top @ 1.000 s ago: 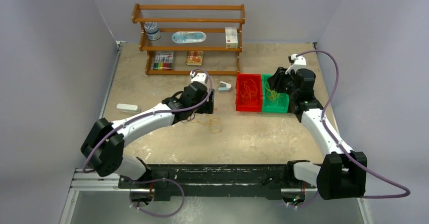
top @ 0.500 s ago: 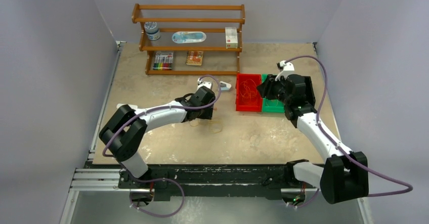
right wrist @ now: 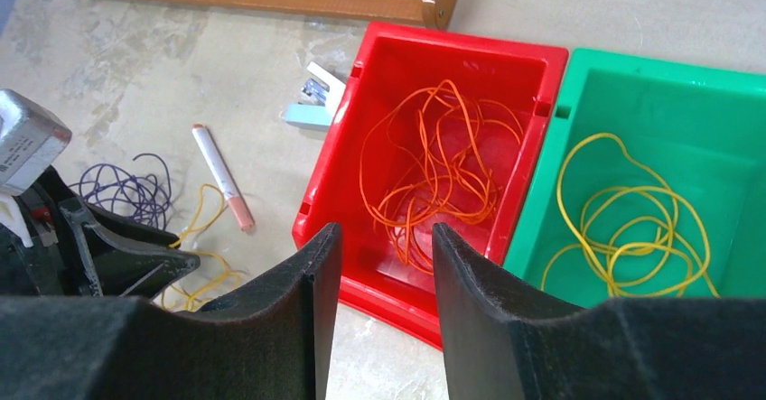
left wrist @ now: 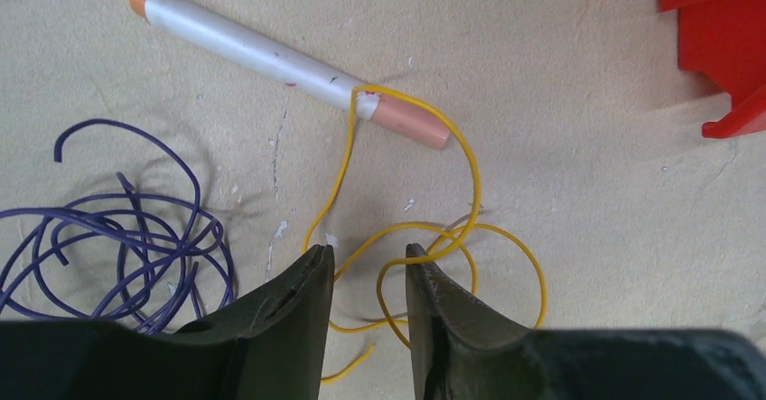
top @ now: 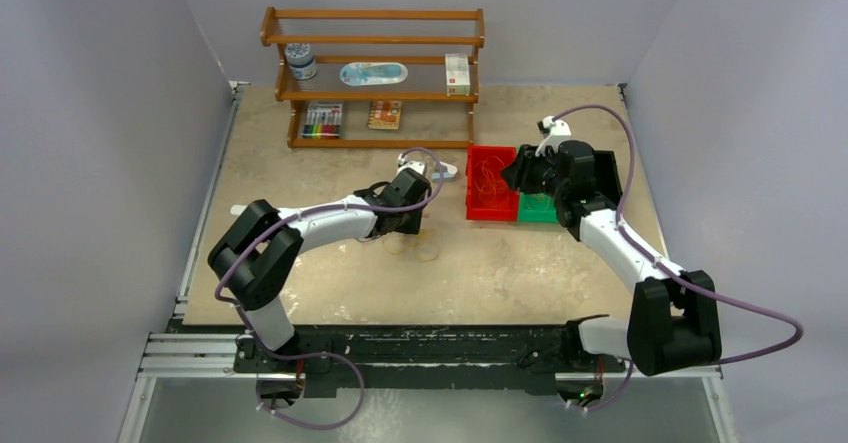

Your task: Untangle the cables

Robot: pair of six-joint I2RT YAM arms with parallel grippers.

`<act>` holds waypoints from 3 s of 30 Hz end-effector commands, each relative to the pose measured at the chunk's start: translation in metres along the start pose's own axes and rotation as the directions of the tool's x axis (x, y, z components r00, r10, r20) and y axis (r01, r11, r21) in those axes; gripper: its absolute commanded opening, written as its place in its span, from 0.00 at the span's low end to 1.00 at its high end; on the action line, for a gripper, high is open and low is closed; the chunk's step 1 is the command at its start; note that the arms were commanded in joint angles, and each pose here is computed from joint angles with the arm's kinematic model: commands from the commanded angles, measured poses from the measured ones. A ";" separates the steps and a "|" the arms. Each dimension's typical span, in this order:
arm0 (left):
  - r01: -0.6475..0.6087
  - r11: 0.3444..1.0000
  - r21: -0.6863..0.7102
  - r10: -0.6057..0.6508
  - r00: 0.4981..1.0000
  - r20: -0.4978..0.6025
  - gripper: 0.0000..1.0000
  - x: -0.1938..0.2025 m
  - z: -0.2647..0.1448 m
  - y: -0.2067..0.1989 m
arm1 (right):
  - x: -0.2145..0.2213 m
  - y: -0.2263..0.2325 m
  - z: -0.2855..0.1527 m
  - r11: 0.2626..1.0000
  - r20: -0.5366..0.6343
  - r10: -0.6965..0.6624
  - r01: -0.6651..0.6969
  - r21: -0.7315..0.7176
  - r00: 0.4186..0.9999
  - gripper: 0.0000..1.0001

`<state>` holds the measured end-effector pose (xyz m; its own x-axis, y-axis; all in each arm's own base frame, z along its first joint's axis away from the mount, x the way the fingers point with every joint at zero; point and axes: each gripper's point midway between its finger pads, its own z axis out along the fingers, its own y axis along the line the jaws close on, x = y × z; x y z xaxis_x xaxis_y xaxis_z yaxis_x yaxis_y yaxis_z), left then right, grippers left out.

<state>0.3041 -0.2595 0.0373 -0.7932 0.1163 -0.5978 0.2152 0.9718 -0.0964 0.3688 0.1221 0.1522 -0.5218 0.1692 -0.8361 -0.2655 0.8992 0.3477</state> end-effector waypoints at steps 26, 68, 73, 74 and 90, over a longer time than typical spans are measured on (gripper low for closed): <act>0.188 0.980 0.064 -0.199 0.938 0.283 0.47 -0.080 -0.063 0.013 | 0.092 0.143 -0.001 0.918 -0.156 -0.102 0.033 -0.395 0.982 0.54; 0.194 0.953 0.235 -0.297 0.760 0.578 0.66 -0.136 -0.150 0.027 | 0.075 0.171 -0.003 0.912 -0.087 -0.171 0.125 -0.390 0.981 0.00; 0.176 0.953 0.247 -0.299 0.677 0.672 0.68 -0.146 -0.175 0.038 | 0.025 0.180 -0.014 0.899 0.010 -0.249 0.235 -0.370 0.968 0.00; 0.165 0.953 0.254 -0.299 0.651 0.698 0.69 -0.147 -0.182 0.041 | 0.014 0.184 -0.016 0.894 0.032 -0.256 0.249 -0.372 0.966 0.00; -0.125 0.937 0.327 -0.219 0.521 0.825 0.72 -0.127 -0.198 0.022 | -0.080 0.206 -0.058 0.826 0.228 -0.400 0.457 -0.329 0.888 0.00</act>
<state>0.3006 -0.2015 0.2493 -0.0850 -0.3091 -0.9472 0.3828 0.8676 -0.3174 0.3128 0.2792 0.2716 -0.2899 -0.1017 -0.9516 -0.7020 0.6985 0.1393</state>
